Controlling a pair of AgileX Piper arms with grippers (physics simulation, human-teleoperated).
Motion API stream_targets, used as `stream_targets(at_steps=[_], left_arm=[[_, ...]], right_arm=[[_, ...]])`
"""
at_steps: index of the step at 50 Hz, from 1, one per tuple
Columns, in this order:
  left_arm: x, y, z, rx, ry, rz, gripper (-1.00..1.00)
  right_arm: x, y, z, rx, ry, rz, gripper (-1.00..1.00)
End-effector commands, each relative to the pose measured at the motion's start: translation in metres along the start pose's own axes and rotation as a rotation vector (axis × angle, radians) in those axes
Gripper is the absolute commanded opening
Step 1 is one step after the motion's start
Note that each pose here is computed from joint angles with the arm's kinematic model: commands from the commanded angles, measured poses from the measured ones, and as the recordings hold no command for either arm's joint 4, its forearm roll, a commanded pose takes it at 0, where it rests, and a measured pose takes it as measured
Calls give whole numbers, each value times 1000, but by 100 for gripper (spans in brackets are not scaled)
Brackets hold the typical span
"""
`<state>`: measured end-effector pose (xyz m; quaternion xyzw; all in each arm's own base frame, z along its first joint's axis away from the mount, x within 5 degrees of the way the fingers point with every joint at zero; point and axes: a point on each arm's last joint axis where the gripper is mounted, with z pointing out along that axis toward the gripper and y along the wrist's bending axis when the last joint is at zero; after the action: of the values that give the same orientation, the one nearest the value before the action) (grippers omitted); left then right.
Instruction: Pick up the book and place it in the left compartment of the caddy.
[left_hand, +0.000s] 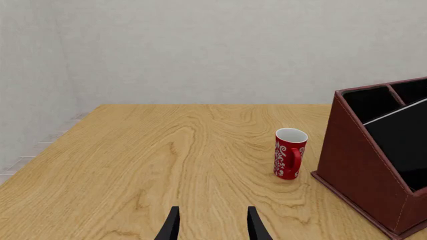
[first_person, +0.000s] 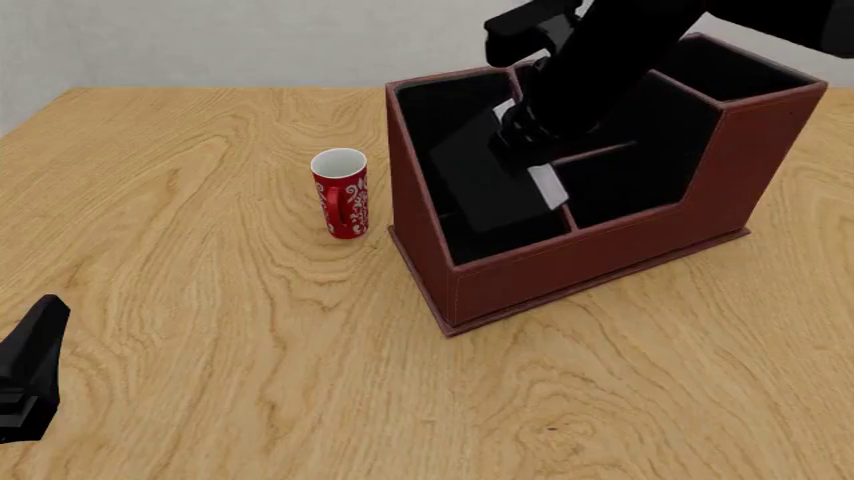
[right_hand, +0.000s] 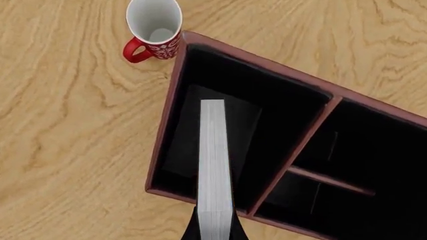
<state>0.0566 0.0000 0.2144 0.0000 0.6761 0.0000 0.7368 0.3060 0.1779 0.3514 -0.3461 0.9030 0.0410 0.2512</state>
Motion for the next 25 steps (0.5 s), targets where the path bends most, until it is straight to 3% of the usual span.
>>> stream_targets(at_steps=[1, 2, 3, 25], left_arm=[[0, 0, 0, 0, 0, 0, 100], [0, 0, 0, 0, 0, 0, 100], [0, 0, 0, 0, 0, 0, 100], [0, 0, 0, 0, 0, 0, 100]], right_arm=[[-4, 1, -6, 3, -25, 20, -100], [-4, 2, -7, 2, -23, 16, -100], [-3, 3, -7, 0, -23, 12, 100], [0, 0, -7, 4, -16, 2, 100]])
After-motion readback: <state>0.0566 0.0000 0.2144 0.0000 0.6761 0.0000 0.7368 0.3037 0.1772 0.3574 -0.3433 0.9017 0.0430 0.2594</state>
